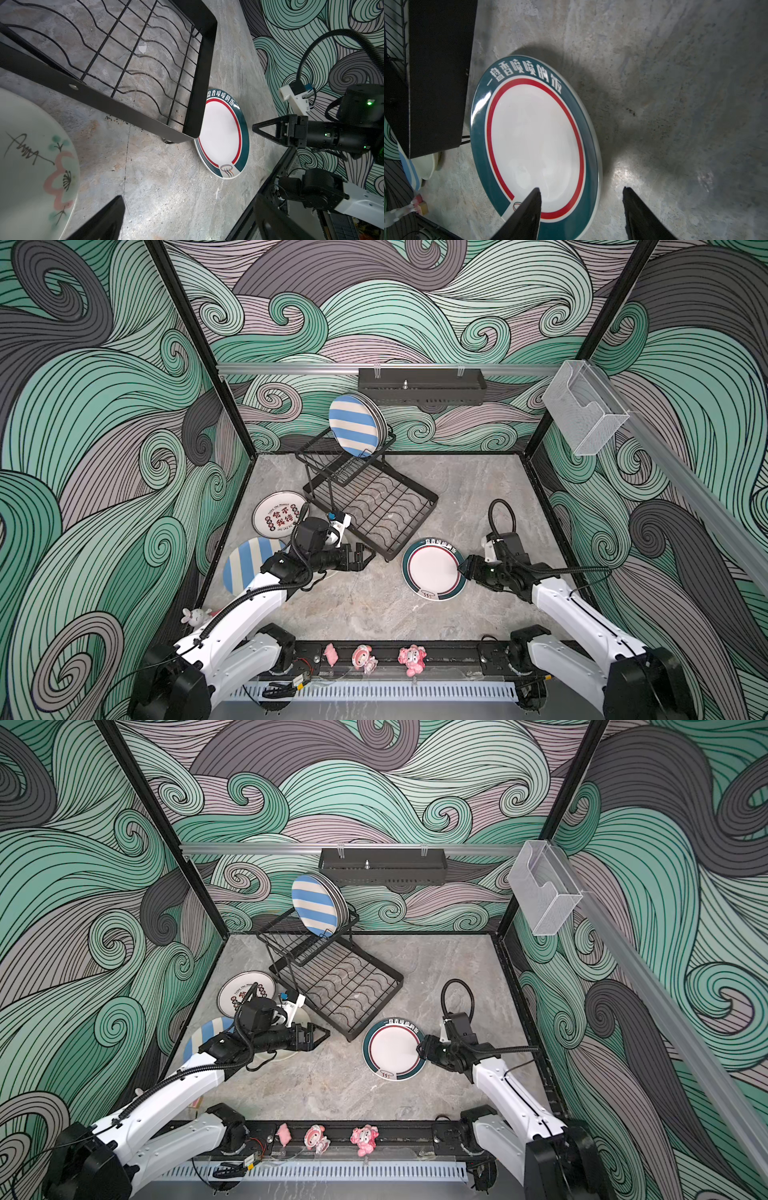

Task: Load the plates into the dish rack
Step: 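Grip the green-rimmed plate's rim with the right gripper and tilt it up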

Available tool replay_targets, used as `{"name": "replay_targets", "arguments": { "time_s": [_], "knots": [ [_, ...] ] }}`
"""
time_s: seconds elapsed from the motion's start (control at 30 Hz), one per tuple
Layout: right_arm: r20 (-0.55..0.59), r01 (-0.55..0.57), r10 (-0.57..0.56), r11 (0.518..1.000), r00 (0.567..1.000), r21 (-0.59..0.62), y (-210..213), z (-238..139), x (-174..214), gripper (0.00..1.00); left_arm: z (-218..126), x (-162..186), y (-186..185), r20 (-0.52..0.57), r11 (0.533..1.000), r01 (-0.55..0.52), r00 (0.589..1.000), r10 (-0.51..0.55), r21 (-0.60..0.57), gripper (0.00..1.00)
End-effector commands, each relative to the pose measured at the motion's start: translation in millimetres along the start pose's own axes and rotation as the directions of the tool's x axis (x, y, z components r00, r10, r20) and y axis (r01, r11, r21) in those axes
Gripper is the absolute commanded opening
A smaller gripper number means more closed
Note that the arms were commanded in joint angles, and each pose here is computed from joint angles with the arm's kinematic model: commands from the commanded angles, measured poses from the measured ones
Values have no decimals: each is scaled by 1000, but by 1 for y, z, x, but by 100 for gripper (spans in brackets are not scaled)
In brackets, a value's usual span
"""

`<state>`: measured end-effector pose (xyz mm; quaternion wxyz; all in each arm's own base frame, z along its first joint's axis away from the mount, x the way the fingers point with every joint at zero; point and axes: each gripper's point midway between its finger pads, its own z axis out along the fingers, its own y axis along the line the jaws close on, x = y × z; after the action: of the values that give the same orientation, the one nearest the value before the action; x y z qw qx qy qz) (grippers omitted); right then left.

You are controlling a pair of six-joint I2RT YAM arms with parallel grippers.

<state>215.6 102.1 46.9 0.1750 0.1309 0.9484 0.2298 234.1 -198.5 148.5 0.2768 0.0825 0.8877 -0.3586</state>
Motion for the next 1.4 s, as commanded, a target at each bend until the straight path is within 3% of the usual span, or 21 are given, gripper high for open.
{"name": "replay_targets", "arguments": {
  "time_s": [0.0,0.27,0.63,0.97,1.17,1.37],
  "knots": [
    [5,-19,20,995,1000,-96,13,3,-5,61,-3,-11,-7,24,1000,-21,999,21,2,99],
    [-9,-44,44,990,999,-134,9,13,-1,57,-2,-12,-3,22,1000,-22,1000,22,-21,99],
    [-54,-83,78,990,996,-113,-4,29,6,57,-2,-17,-4,21,999,-29,999,30,-32,99],
    [-71,-118,112,990,991,-83,-11,33,10,51,-3,-21,-7,27,999,-36,999,37,-30,99],
    [-134,-134,123,988,983,-72,-12,41,13,49,-6,-22,-6,27,998,-51,998,52,-42,99],
    [-170,-146,132,987,977,-72,-11,47,15,40,-9,-21,-4,29,997,-58,998,59,-60,99]
  ]
}}
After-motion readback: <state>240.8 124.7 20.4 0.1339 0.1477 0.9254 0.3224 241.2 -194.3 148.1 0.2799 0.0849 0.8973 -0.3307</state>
